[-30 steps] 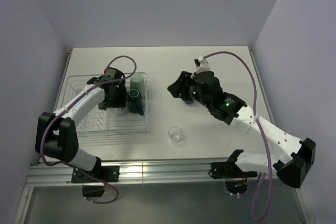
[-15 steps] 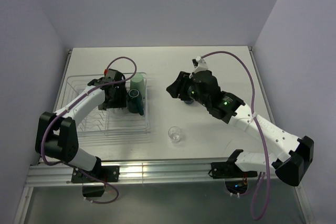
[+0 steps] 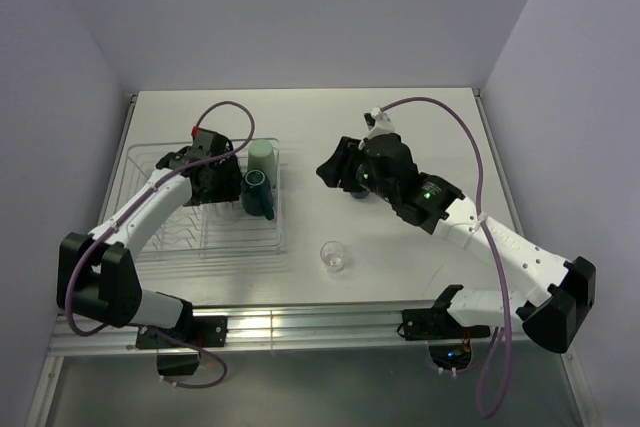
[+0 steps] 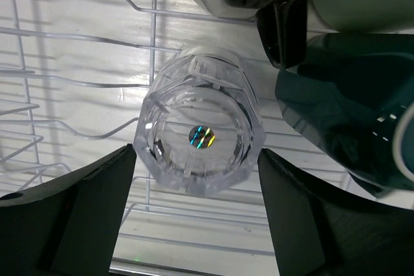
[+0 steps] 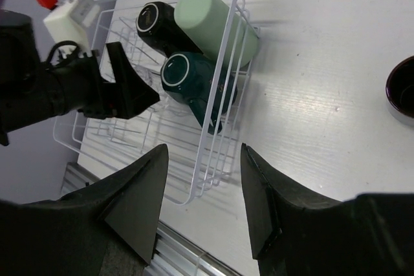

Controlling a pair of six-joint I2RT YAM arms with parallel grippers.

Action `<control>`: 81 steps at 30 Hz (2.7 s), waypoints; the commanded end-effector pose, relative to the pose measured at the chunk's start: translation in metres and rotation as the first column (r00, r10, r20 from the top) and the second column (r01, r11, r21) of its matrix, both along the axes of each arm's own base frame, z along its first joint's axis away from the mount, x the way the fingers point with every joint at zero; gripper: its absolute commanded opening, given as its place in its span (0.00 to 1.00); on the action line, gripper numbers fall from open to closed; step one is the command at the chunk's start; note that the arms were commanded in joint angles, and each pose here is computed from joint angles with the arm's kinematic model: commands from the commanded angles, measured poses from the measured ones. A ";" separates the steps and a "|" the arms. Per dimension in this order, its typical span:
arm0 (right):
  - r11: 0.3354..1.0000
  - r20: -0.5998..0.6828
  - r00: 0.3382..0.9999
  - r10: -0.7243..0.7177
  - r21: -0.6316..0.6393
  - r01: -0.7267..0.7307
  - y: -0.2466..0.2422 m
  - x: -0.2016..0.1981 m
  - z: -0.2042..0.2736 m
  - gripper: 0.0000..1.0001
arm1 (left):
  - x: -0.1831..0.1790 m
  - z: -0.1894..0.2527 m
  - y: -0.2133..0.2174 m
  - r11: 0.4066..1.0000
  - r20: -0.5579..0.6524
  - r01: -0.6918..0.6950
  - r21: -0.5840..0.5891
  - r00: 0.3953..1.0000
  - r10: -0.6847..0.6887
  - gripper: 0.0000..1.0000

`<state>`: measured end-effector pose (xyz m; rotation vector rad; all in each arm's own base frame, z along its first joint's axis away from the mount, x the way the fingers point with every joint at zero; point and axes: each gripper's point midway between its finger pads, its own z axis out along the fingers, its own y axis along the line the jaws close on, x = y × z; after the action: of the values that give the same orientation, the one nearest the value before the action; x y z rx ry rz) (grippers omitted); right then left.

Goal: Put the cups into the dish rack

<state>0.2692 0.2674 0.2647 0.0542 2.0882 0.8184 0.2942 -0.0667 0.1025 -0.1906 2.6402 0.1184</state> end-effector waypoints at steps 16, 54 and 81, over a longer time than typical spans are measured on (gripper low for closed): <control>0.864 -0.073 0.951 -0.299 -0.443 0.238 -0.083 0.075 -0.062 0.47 | -0.003 0.162 -0.026 0.964 0.400 0.119 -0.238 0.916 -0.014 0.83; 0.815 -0.277 0.910 -0.308 -0.570 0.103 -0.066 0.112 -0.194 0.38 | -0.016 0.189 -0.040 0.925 0.486 0.217 -0.313 0.873 -0.040 0.84; 0.830 0.169 0.922 0.347 0.403 -0.386 0.035 -0.013 0.071 0.00 | -0.049 0.237 -0.142 0.454 0.669 0.663 -0.596 0.722 -0.177 0.99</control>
<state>0.2797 0.2795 0.3064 -0.0531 1.9619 1.2133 0.2569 -0.1891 0.3001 0.0712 2.0407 -1.0221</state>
